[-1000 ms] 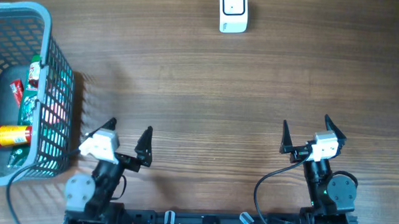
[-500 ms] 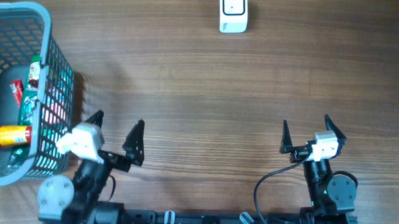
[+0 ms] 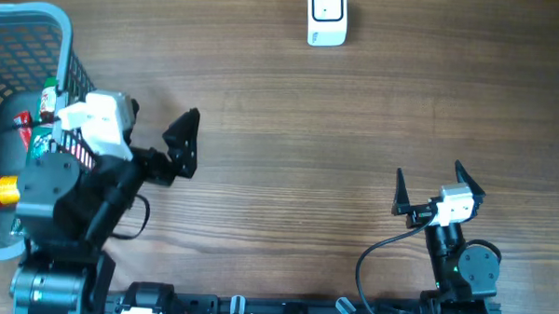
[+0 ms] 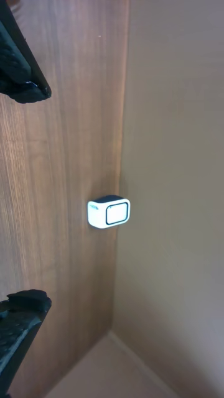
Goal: Scan the item barcode
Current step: 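Reach the left gripper into the basket and grasp the red sauce bottle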
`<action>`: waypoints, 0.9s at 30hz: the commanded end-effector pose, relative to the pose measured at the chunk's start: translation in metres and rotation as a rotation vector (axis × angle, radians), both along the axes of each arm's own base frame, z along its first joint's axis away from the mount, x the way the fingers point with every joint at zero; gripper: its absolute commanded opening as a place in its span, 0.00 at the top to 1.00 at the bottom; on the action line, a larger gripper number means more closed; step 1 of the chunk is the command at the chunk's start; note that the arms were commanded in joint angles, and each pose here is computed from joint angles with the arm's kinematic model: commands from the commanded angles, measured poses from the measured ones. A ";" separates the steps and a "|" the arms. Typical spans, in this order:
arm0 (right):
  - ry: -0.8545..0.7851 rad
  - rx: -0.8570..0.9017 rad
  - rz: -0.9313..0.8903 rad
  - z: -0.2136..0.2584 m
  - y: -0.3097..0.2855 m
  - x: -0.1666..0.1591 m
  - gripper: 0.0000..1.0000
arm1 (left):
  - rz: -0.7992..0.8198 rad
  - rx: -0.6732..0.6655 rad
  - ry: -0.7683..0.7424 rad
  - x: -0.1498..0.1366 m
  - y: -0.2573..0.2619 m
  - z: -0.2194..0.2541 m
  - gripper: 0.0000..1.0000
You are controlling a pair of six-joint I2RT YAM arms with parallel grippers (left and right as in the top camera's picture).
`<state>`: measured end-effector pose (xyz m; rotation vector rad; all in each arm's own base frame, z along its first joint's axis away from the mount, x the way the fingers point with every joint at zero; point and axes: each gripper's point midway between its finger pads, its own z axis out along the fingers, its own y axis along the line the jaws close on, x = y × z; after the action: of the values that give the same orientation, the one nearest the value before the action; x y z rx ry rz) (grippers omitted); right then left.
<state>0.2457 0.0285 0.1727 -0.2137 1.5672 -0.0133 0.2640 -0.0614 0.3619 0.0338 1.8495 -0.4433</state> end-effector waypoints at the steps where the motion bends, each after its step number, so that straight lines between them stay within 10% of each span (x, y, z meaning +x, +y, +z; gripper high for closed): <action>1: 0.000 -0.012 0.020 -0.001 0.004 0.000 0.00 | 0.024 -0.016 -0.022 0.006 0.003 0.010 0.00; 14: 0.000 -0.012 0.019 -0.001 0.003 0.000 0.00 | 0.825 -0.225 0.129 0.038 0.170 0.076 0.00; 27: 0.000 -0.012 0.019 -0.001 0.003 0.000 0.00 | 1.518 -0.571 0.766 -0.038 0.331 -0.088 0.00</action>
<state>0.2457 0.0286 0.1726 -0.2140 1.5679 -0.0129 0.2405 0.2527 0.2927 -1.8331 1.8384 0.1555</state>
